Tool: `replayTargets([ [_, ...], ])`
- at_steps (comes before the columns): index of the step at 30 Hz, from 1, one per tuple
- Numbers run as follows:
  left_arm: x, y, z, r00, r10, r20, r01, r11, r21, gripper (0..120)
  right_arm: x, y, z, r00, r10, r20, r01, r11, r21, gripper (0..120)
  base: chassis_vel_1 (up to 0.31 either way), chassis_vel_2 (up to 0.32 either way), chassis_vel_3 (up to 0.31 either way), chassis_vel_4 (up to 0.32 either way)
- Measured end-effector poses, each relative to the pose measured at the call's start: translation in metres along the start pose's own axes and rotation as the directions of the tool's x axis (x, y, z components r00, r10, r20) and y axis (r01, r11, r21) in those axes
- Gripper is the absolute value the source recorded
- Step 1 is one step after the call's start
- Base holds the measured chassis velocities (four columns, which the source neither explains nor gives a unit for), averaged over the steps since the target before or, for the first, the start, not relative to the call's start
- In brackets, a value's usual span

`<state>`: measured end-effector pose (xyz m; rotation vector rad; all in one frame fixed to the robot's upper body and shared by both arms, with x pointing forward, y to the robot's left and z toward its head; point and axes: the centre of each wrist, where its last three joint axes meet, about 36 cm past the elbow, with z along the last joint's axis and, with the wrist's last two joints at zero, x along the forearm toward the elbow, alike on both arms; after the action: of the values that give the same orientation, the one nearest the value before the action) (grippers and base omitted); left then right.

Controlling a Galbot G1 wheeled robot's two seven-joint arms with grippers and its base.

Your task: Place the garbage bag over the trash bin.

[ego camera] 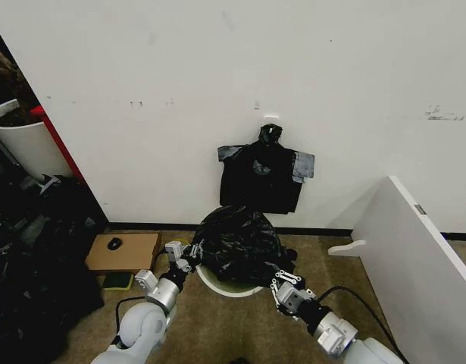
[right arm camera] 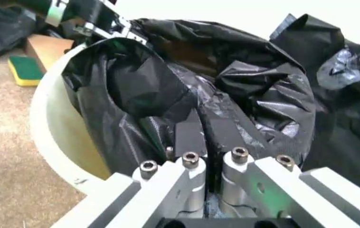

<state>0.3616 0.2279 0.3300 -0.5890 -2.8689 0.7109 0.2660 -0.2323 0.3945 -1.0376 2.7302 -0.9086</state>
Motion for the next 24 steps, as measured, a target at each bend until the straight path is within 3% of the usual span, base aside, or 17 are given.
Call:
replayTargets([
  [7, 0.000, -0.005, -0.006, 1.000, -0.006, 0.019, 0.006, 1.000, 0.021, 3, 0.002, -0.006, 0.016, 0.989, -0.106, 0.101, 0.104, 0.994, 0.030, 0, 0.000, 0.000, 0.000, 0.000],
  [11, 0.006, -0.006, -0.017, 0.998, -0.029, 0.049, 0.027, 0.998, 0.048, 3, -0.003, -0.019, 0.042, 0.908, -0.343, 0.242, 0.318, 0.938, 0.135, 0, 0.000, 0.000, 0.000, 0.000],
  [16, 0.007, -0.010, -0.026, 0.998, -0.030, 0.058, 0.025, 0.997, 0.078, 3, -0.002, -0.015, 0.061, 0.881, -0.395, 0.259, 0.359, 0.917, 0.175, 0, 0.000, 0.000, 0.000, 0.000],
  [24, 0.012, -0.024, -0.036, 0.998, -0.018, 0.053, 0.010, 0.990, 0.138, 3, -0.005, -0.003, 0.087, 0.879, -0.418, 0.228, 0.371, 0.902, 0.222, 0, 0.000, 0.000, 0.000, 0.000],
])
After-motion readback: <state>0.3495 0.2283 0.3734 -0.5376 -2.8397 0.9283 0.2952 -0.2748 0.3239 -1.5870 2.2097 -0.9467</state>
